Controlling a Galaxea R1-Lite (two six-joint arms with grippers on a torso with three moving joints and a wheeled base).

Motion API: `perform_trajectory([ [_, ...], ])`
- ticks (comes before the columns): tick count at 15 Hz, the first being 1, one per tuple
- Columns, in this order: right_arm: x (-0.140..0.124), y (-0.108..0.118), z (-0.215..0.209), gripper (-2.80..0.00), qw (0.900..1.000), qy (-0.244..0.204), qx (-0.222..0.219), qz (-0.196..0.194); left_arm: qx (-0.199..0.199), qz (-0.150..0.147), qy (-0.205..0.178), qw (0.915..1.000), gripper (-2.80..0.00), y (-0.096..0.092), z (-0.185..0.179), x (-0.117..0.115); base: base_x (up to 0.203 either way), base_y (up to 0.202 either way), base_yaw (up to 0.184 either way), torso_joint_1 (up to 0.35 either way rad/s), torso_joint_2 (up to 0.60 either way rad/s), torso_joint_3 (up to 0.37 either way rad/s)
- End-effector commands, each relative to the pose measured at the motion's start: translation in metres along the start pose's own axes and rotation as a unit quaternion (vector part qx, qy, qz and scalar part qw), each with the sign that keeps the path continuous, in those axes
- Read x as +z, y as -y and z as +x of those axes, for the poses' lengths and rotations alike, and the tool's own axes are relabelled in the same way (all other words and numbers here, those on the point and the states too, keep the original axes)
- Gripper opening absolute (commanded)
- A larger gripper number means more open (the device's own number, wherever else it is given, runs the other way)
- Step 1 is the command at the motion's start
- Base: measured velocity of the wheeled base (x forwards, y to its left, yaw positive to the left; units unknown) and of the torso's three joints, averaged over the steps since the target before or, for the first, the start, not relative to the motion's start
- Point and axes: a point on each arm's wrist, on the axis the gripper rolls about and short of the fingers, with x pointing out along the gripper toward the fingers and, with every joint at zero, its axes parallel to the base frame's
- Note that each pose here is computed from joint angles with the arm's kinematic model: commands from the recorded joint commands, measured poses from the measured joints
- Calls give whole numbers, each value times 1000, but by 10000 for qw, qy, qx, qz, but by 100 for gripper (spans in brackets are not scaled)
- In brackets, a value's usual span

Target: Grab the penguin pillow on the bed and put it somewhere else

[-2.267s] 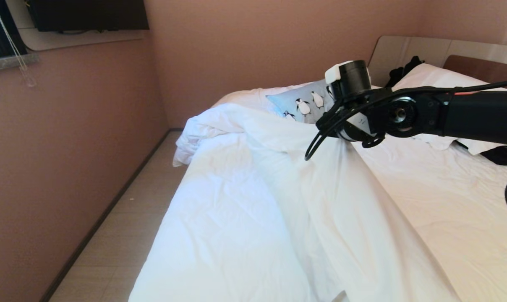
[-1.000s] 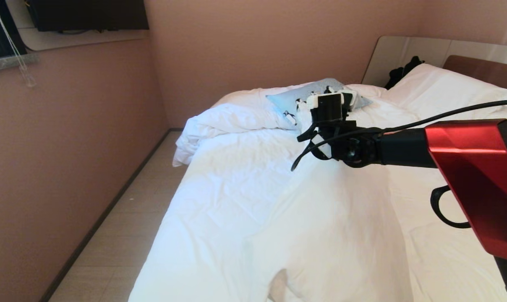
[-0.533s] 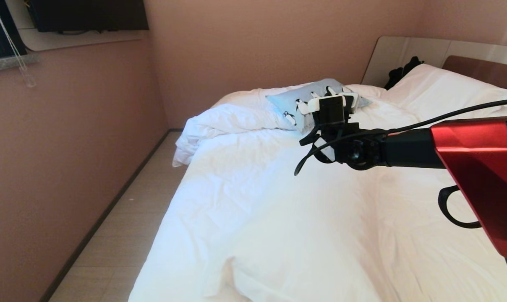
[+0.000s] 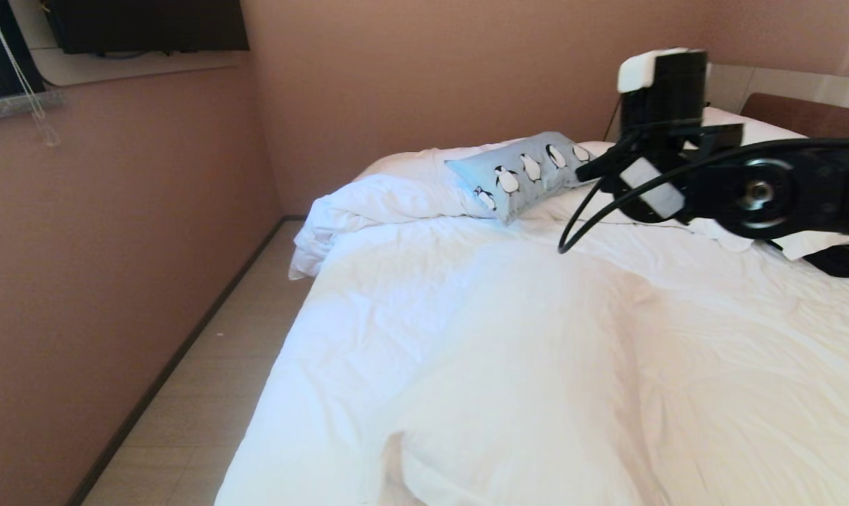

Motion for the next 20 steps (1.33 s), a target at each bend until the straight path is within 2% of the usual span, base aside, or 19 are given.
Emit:
perform_trajectory([
  [1,42,63,-38,0,9994,159,213,226,5,-1,-12,10000,-280,0,0,0,0,0,0,0,0,0],
  [3,51,114,-67,0,9973,69,721,116,5,-1,1,10000,-280,0,0,0,0,0,0,0,0,0],
  [5,47,158,-92,0,9922,-121,1236,-99,5,-1,-7,10000,-280,0,0,0,0,0,0,0,0,0],
  [7,35,193,-111,0,9863,-354,1573,-353,5,-1,9,10000,-280,0,0,0,0,0,0,0,0,0],
  [8,30,206,-119,-280,9837,-460,1673,-468,5,-8,2,10000,-280,0,0,0,0,0,0,0,0,0],
  [11,20,234,-132,-280,9814,-672,1692,-614,5,-1,-4,10000,-280,0,0,0,0,0,0,0,0,0],
  [13,11,250,-138,-280,9842,-890,1468,-430,5,-1,1,10000,-280,0,0,0,0,0,0,0,0,0],
  [17,-5,296,-158,-280,9893,-1266,721,4,5,-2,-2,10000,-280,0,0,0,0,0,0,0,0,0],
  [20,-5,325,-180,-280,9937,-977,-155,522,5,-9,-6,10000,-280,0,0,0,0,0,0,0,0,0],
])
